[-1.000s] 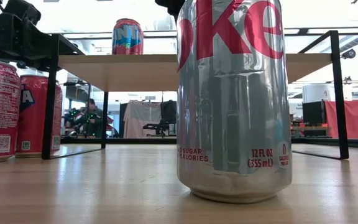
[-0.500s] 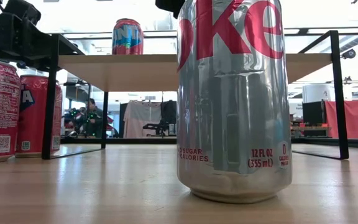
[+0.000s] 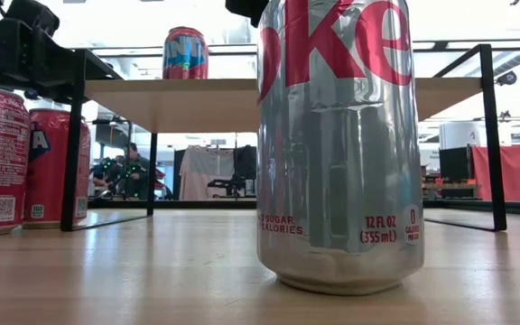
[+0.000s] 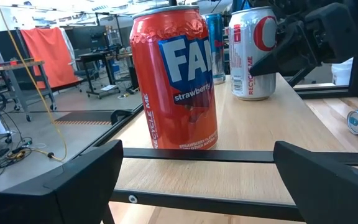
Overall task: Place canned beverage on shelf
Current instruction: Put the right silver red soda can on the shelf
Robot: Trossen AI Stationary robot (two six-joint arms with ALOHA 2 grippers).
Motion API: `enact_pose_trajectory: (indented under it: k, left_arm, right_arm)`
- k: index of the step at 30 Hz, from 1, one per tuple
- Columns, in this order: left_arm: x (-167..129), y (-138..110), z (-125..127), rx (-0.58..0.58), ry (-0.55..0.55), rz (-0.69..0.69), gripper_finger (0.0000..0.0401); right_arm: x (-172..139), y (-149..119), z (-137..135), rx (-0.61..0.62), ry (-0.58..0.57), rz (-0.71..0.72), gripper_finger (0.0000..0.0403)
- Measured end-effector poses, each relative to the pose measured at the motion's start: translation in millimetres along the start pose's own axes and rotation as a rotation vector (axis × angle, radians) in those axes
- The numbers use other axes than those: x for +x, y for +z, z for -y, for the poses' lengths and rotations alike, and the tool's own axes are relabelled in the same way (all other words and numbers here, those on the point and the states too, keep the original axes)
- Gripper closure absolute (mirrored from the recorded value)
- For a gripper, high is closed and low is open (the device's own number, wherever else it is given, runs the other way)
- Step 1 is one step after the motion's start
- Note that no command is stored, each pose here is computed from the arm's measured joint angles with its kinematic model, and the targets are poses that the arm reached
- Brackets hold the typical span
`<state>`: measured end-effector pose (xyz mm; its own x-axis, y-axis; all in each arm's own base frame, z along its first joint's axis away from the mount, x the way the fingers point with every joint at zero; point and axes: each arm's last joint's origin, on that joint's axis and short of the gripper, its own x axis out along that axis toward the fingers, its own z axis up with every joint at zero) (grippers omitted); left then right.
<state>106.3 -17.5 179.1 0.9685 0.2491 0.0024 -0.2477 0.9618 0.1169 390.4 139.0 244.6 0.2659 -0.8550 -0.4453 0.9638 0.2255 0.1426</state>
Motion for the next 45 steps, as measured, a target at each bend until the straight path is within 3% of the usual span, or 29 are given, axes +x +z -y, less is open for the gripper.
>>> enact_pose_trajectory:
  k: [17, 33, 45]
  left_arm:
    - [0.0, 0.1, 0.0, -0.001, 0.000, 0.001, 0.0001]
    - [0.0, 0.0, 0.0, 0.000, 0.000, 0.000, 0.0001]
    - [0.0, 0.0, 0.0, 0.000, 0.000, 0.000, 0.0001]
  right_arm:
    - [30.5, 19.7, -0.7, 0.005, -0.090, -0.035, 0.0095]
    - [36.4, 23.1, 0.4, 0.025, -0.115, -0.062, 0.0093]
    - [29.2, 39.9, 28.9, 0.037, -0.148, -0.133, 0.0092]
